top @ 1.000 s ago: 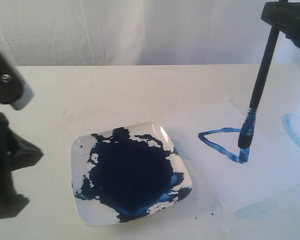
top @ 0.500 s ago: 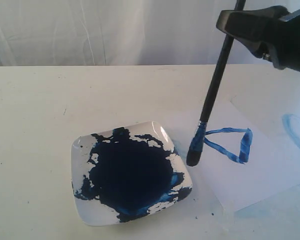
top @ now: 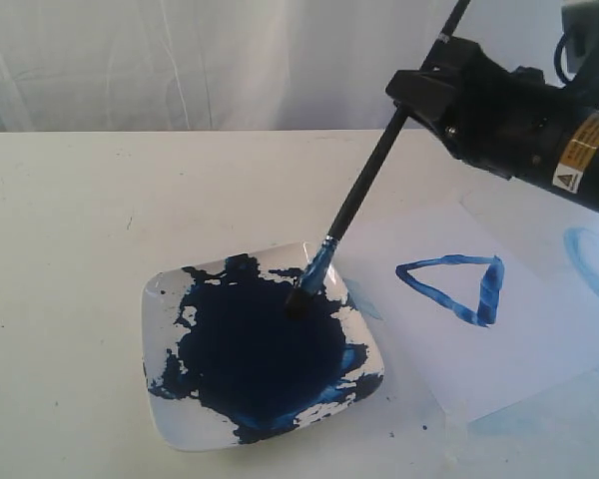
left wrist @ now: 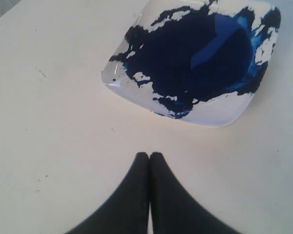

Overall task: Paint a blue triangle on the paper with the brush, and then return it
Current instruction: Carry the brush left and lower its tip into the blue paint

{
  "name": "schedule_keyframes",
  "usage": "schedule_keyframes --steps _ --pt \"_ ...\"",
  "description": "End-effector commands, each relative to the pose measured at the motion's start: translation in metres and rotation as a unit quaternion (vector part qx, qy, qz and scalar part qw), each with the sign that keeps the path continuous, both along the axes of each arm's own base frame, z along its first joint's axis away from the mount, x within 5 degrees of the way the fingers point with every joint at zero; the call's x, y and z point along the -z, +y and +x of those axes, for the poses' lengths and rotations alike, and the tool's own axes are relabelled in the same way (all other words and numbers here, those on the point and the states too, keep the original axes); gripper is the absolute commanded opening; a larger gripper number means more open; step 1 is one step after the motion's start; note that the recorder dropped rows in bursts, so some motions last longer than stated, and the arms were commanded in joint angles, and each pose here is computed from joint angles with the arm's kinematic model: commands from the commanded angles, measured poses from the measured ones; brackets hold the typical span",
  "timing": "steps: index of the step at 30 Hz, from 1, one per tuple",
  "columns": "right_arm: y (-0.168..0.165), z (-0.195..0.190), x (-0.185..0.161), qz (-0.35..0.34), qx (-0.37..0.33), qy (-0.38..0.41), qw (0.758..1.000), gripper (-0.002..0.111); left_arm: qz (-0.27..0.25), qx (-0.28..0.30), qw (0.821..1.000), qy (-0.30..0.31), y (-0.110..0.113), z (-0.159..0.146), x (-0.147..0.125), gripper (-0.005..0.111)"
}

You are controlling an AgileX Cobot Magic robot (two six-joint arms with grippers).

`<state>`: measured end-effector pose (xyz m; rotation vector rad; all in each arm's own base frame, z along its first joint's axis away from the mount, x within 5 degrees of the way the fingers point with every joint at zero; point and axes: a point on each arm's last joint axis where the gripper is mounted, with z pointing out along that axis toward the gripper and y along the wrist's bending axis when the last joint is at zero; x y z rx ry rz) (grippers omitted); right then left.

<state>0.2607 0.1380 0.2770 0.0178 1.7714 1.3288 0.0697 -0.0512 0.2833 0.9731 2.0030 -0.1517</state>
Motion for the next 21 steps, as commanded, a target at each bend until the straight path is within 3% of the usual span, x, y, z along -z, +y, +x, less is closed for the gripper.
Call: schedule_keyframes --steps 1,9,21 --pt "0.004 0.018 0.015 0.021 0.016 0.058 0.998 0.0 0.027 -0.012 1.0 0.004 0.005 0.0 0.004 0.0" --pt "0.017 0.044 0.058 0.061 0.025 0.188 0.98 0.0 0.026 -0.012 1.0 0.004 0.005 0.0 0.004 0.0" --pt "0.041 0.064 0.091 0.065 0.017 0.23 0.971 0.0 0.016 -0.01 1.0 0.014 0.004 -0.002 0.005 0.0"
